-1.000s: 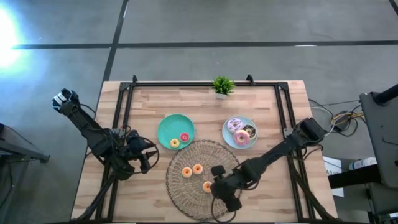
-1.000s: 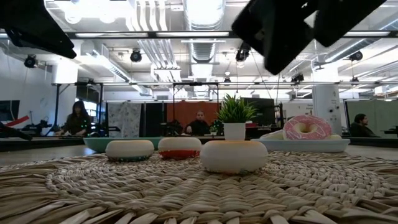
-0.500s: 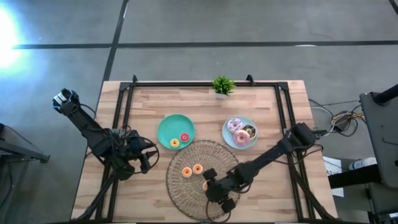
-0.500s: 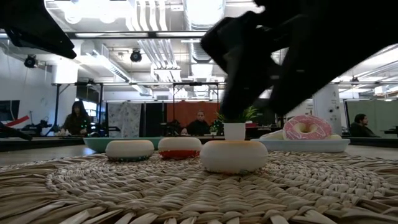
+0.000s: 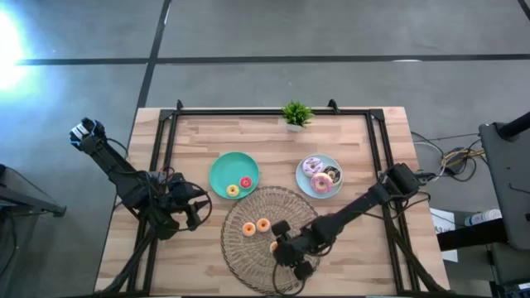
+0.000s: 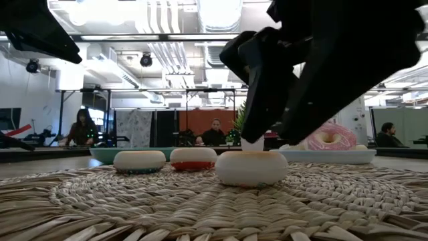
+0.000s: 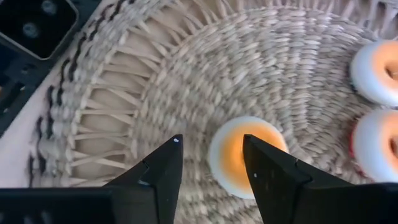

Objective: Pick & Place donuts
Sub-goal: Put the white doughnut on the green plate

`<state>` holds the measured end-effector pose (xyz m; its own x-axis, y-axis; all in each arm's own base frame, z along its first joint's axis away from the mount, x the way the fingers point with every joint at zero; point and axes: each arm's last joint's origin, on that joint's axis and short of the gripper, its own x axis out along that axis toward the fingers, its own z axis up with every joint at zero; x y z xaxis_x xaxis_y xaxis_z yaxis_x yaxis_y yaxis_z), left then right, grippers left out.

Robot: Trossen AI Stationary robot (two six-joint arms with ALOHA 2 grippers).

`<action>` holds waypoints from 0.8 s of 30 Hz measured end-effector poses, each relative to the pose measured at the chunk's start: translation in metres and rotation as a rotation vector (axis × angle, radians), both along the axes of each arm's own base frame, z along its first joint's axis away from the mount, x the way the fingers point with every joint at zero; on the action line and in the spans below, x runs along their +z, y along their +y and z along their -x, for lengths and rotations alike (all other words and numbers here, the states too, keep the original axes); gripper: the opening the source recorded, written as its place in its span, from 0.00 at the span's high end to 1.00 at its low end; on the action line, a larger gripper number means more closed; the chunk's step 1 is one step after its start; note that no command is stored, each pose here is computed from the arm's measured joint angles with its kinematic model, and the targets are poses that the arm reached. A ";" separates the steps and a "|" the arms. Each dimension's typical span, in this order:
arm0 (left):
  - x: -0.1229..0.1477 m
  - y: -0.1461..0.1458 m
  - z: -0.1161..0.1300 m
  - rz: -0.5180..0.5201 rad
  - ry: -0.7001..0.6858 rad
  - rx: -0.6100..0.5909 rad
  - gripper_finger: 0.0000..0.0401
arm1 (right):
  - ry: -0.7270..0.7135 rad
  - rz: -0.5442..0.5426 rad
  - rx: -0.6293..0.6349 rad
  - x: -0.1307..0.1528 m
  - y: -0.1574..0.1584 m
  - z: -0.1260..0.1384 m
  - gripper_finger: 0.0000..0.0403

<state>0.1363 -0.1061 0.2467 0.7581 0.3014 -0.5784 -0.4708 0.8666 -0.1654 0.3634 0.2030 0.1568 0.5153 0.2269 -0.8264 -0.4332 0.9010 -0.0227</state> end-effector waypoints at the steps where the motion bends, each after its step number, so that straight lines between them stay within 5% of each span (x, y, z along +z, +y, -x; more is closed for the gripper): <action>1: 0.000 0.000 0.000 0.000 0.000 0.000 0.71 | -0.001 0.000 -0.001 0.000 0.000 0.000 0.61; 24: -0.005 0.001 0.001 -0.001 0.006 0.012 0.71 | 0.009 0.013 -0.001 -0.017 -0.011 0.004 0.68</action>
<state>0.1352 -0.1050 0.2413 0.7507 0.3113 -0.5827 -0.4822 0.8611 -0.1613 0.3594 0.1922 0.1403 0.5083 0.2156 -0.8337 -0.4321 0.9013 -0.0303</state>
